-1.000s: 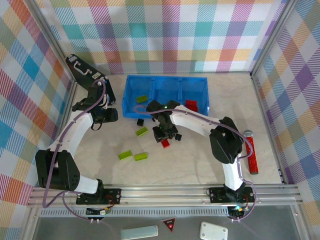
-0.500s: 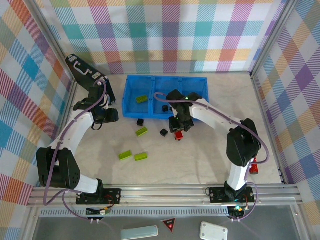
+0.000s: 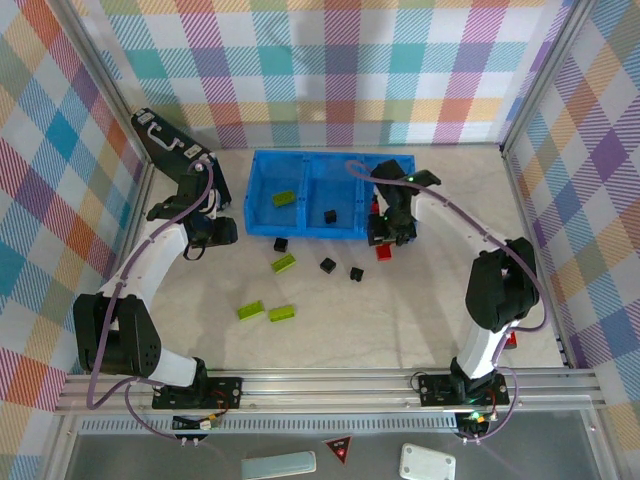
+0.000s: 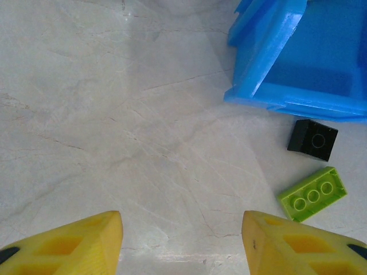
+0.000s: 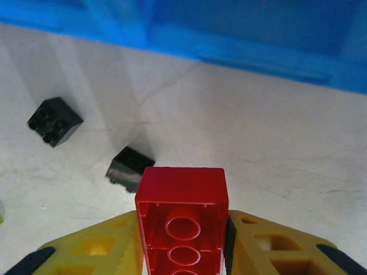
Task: Sort the legos into containers by color
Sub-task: Place the lego in the container.
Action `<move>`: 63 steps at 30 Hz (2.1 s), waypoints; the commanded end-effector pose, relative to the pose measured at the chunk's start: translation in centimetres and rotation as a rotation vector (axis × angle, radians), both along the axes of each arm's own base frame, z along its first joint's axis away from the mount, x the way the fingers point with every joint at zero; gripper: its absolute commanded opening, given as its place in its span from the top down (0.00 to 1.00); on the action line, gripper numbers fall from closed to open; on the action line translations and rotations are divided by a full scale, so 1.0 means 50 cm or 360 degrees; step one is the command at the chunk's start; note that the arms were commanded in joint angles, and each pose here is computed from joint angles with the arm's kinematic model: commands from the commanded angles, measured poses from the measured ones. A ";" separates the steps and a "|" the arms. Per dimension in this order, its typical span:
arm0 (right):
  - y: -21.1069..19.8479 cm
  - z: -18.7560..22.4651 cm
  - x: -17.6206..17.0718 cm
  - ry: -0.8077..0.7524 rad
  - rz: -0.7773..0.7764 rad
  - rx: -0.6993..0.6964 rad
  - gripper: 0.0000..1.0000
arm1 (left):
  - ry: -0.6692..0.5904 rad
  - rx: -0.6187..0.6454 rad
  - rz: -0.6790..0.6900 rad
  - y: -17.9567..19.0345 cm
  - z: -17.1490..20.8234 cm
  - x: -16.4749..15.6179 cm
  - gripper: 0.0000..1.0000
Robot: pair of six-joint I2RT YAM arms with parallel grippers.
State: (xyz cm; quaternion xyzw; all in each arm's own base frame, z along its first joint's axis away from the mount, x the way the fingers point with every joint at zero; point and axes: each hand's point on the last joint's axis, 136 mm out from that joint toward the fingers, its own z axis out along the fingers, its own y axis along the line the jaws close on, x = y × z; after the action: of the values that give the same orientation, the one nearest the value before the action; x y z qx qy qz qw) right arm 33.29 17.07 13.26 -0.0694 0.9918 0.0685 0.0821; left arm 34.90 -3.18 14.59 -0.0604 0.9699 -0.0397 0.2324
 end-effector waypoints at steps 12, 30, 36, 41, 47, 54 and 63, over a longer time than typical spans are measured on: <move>-0.056 0.033 0.184 -0.0201 -0.0148 -0.0031 0.60 | -0.0010 -0.0026 0.0018 0.007 0.005 0.007 0.43; 0.026 -0.011 0.406 -0.0393 -0.0173 0.0219 0.60 | 0.0005 -0.0022 0.0026 0.010 -0.002 0.006 0.43; 0.029 -0.036 0.447 -0.0460 -0.0223 0.0265 0.60 | 0.0015 -0.0005 0.0030 0.012 -0.007 0.006 0.43; 0.047 -0.054 0.469 -0.0498 -0.0223 0.0341 0.61 | 0.0022 0.0000 0.0033 0.014 -0.010 0.004 0.43; 0.057 -0.086 0.483 -0.0528 -0.0260 0.0405 0.60 | 0.0018 -0.0002 0.0030 0.014 -0.010 0.005 0.43; 0.058 -0.108 0.482 -0.0529 -0.0308 0.0435 0.56 | 0.0013 -0.0004 0.0029 0.013 -0.009 0.004 0.43; 0.047 -0.058 0.449 -0.0526 -0.0324 0.0425 0.48 | -0.0004 -0.0027 0.0018 0.008 -0.002 0.003 0.43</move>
State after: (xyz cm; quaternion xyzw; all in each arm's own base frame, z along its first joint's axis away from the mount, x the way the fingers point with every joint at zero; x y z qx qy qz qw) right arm 56.63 18.96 6.93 0.0322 0.9551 0.1607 0.2467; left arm 34.96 -3.04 14.23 -0.0626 0.9710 -0.0390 0.2272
